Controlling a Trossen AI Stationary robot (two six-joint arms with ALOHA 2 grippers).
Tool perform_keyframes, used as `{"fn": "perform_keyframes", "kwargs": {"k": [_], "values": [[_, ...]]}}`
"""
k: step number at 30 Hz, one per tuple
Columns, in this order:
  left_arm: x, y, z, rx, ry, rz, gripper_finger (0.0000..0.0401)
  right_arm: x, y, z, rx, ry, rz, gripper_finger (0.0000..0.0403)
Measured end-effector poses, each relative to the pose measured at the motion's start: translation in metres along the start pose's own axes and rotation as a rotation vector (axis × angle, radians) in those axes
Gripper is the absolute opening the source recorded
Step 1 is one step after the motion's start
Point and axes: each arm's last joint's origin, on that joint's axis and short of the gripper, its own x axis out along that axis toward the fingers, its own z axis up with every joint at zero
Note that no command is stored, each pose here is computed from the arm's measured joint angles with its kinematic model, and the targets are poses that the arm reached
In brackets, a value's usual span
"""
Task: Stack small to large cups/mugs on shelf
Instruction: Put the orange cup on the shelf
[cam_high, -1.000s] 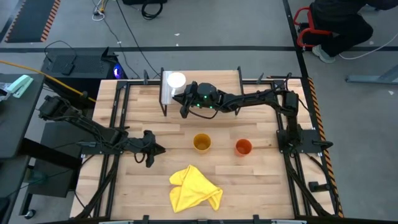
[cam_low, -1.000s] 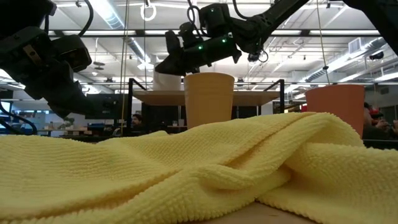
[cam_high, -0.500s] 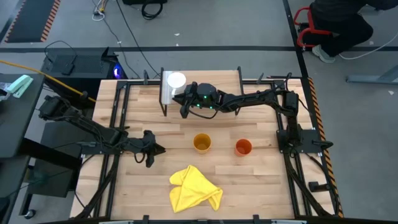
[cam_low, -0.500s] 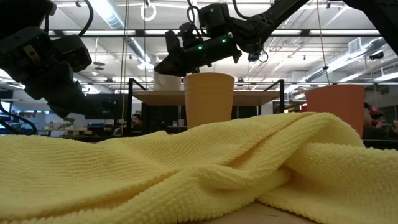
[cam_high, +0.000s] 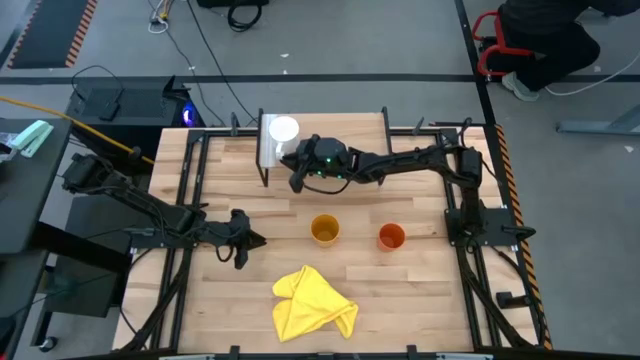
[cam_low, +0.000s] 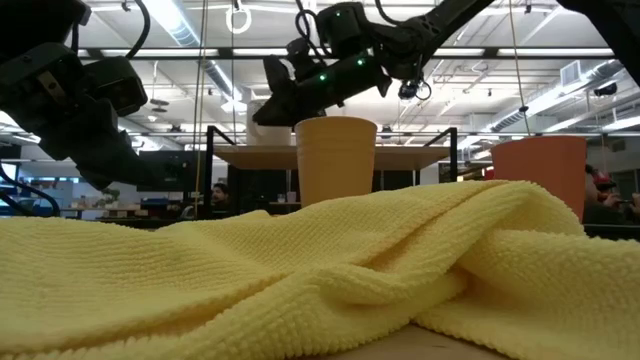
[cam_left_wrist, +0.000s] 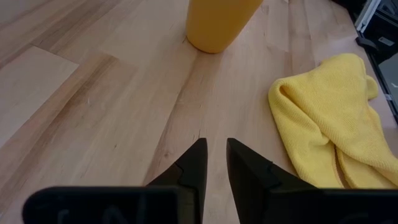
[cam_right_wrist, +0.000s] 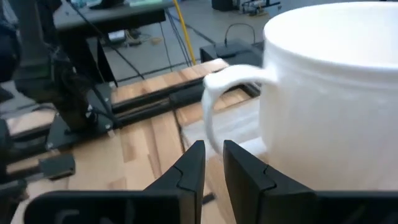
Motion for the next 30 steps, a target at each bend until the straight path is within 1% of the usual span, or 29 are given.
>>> {"fn": "perform_keyframes", "kwargs": {"k": [3,6,10,17,20,24,26,30], "values": [[0.000,0.000,0.000,0.001,0.003,0.002,0.0067,-0.004,0.008,0.004,-0.010,-0.012,0.001,0.0066],[0.000,0.000,0.000,0.002,0.004,0.003,0.0070,-0.009,0.016,0.006,-0.026,-0.006,-0.037,0.0066],[0.000,0.001,-0.001,0.003,0.009,0.007,0.0073,-0.018,0.024,0.004,-0.059,0.062,-0.099,0.0066],[0.000,0.001,-0.001,0.004,0.011,0.008,0.0067,-0.044,0.051,0.009,-0.114,0.139,-0.119,0.0066],[0.000,0.001,-0.001,0.004,0.013,0.009,0.0069,-0.063,0.066,0.016,-0.145,0.155,-0.134,0.0066],[0.000,0.001,-0.002,0.006,0.014,0.011,0.0073,-0.099,0.090,0.028,-0.180,0.173,-0.127,0.0066],[0.000,0.001,-0.002,0.006,0.014,0.011,0.0072,-0.122,0.099,0.035,-0.168,0.184,-0.123,0.0066],[0.000,0.002,-0.001,0.006,0.004,0.024,0.0066,-0.172,0.114,0.049,-0.098,0.194,-0.100,0.0066]]}}
